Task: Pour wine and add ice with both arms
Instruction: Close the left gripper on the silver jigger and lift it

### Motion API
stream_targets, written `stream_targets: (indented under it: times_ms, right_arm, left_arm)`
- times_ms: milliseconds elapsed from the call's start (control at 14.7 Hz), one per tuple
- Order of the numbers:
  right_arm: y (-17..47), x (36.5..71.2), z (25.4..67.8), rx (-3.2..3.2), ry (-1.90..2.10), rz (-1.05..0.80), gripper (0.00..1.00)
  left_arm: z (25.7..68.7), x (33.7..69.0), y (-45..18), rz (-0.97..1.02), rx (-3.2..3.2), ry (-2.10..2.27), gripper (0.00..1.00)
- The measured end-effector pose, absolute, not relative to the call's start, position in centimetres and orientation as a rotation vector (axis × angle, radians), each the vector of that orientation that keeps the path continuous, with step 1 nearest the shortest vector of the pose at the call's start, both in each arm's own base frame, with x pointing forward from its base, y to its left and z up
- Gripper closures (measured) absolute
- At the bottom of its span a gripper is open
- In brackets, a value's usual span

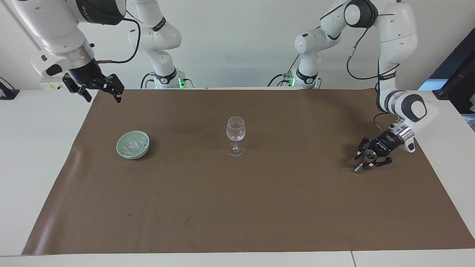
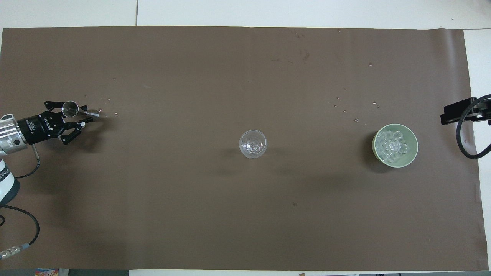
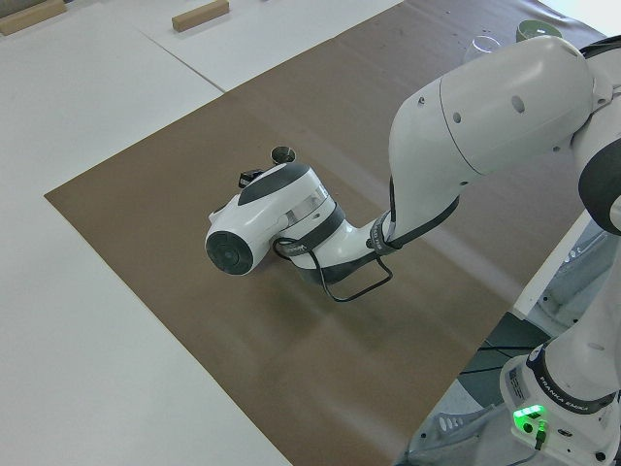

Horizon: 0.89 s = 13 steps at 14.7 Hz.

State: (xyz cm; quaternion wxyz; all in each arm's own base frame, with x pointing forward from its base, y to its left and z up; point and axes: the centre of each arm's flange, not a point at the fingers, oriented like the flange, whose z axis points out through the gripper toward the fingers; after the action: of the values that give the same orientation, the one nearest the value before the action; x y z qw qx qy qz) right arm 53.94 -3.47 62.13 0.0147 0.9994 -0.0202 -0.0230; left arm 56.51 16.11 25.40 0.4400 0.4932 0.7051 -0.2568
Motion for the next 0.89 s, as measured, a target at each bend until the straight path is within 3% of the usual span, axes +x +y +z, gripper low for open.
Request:
stream_targets:
  times_ms: [68, 136, 478, 887]
  right_arm:
    - [-3.5, 53.9, 62.1, 3.111, -0.063, -0.072, 0.00]
    - [-3.5, 53.9, 62.1, 3.111, -0.063, -0.072, 0.00]
    - [-3.5, 53.9, 62.1, 3.111, -0.063, -0.072, 0.00]
    - [-3.5, 53.9, 62.1, 3.111, -0.063, -0.072, 0.00]
  left_arm:
    - [25.6, 56.5, 16.3, -0.634, 1.221, 1.751, 0.77]
    - [25.7, 56.5, 16.4, -0.635, 1.211, 1.759, 0.78]
    - [27.7, 56.9, 16.8, -0.669, 1.128, 1.808, 0.78]
    - [37.1, 57.9, 9.9, -0.729, 1.189, 1.707, 0.78]
